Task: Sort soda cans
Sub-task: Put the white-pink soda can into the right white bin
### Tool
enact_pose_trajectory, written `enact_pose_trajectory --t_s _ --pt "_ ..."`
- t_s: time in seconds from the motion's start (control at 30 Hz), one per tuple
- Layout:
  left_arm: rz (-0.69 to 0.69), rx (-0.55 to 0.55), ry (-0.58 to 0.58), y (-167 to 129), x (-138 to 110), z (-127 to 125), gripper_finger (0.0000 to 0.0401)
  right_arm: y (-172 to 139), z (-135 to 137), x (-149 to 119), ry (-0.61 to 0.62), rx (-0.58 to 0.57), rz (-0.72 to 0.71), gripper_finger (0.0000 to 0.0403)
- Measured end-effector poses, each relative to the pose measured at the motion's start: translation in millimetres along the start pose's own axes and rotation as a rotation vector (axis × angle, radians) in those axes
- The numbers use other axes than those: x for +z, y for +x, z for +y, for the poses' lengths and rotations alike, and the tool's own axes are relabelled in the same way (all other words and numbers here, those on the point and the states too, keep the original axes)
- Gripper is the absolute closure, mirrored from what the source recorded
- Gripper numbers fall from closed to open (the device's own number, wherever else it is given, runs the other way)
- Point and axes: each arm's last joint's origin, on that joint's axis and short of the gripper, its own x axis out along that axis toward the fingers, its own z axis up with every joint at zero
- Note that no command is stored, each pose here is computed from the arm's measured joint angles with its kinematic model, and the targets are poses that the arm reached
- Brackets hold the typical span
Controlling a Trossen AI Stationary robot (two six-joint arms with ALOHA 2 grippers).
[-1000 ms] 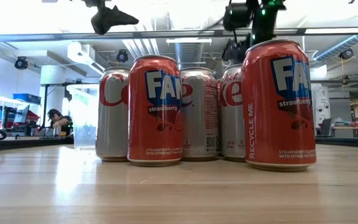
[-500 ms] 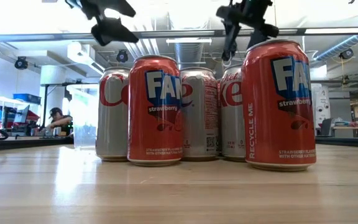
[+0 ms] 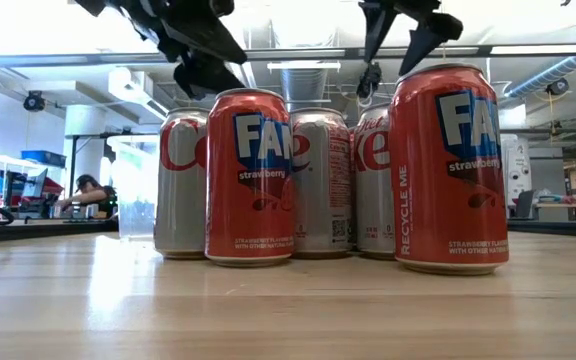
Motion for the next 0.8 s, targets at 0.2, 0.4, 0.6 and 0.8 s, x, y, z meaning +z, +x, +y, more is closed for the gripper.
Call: enact_pose_trajectory --t_s 0.2,0.4,0.6,0.8 --pt "0.063 0.036 0.029 23 -9 2 0.0083 -1 2 -3 -0.003 0.0 0.006 0.0039" --pt "0.08 0.071 0.031 43 -16 4 0.0083 -1 2 -3 -0.003 -0.004 0.0 0.0039" --pt "0.106 0.1 -0.014 58 -23 6 0.0088 -2 3 -4 -0.015 -0.002 0.0 0.0039" --pt "0.118 0.108 -0.074 53 -20 5 0.0139 -5 1 -4 -0.05 0.006 -0.006 0.0039"
